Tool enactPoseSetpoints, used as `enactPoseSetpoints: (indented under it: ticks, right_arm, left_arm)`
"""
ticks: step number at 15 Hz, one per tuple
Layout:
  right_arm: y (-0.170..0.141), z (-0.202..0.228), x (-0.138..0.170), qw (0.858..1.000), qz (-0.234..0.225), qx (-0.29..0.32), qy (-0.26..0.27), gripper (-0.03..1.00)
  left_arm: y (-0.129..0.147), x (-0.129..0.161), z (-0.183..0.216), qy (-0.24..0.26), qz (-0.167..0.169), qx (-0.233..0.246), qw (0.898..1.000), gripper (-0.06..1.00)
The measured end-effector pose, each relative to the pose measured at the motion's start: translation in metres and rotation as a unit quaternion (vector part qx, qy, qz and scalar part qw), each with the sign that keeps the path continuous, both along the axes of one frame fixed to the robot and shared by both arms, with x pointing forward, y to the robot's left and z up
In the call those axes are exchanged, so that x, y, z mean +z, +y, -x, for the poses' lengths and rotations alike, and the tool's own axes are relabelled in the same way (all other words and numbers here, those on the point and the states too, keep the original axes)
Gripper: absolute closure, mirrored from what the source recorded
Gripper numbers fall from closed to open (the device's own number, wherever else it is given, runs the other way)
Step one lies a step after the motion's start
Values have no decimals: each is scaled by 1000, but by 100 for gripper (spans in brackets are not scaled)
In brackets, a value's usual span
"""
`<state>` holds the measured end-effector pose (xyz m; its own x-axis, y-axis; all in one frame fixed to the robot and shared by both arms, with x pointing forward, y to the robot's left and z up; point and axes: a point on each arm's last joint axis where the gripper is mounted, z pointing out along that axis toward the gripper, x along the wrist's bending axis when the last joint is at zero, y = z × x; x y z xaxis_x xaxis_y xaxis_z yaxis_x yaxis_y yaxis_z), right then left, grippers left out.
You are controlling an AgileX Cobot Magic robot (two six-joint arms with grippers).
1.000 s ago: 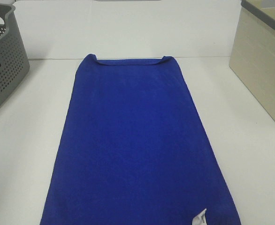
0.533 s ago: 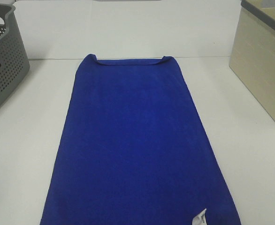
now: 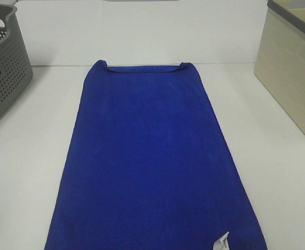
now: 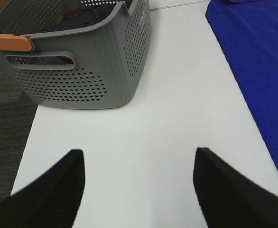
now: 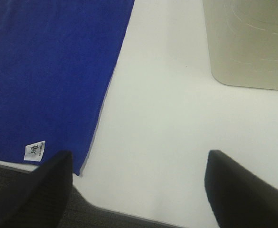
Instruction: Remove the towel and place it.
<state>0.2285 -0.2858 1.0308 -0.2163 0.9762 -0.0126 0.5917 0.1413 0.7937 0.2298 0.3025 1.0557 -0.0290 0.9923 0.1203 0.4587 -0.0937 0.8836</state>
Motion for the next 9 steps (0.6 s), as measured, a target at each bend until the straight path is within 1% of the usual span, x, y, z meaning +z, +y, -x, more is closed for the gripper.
enactPoseSetpoints:
  ticks: [3,7,9]
  right_arm:
    - [0,0,0,1000,-3,-1,-1,21]
    - [3,-2,1,999,-15,-50,-2,21]
    - [4,-2,1,999,-16,-51,-2,21]
  left_arm:
    - [0,0,0,0,2,-1,1000,32]
    - [-4,0,0,-2,27,-13,1000,32]
    - [-5,0,0,-2,29,-14,999,32]
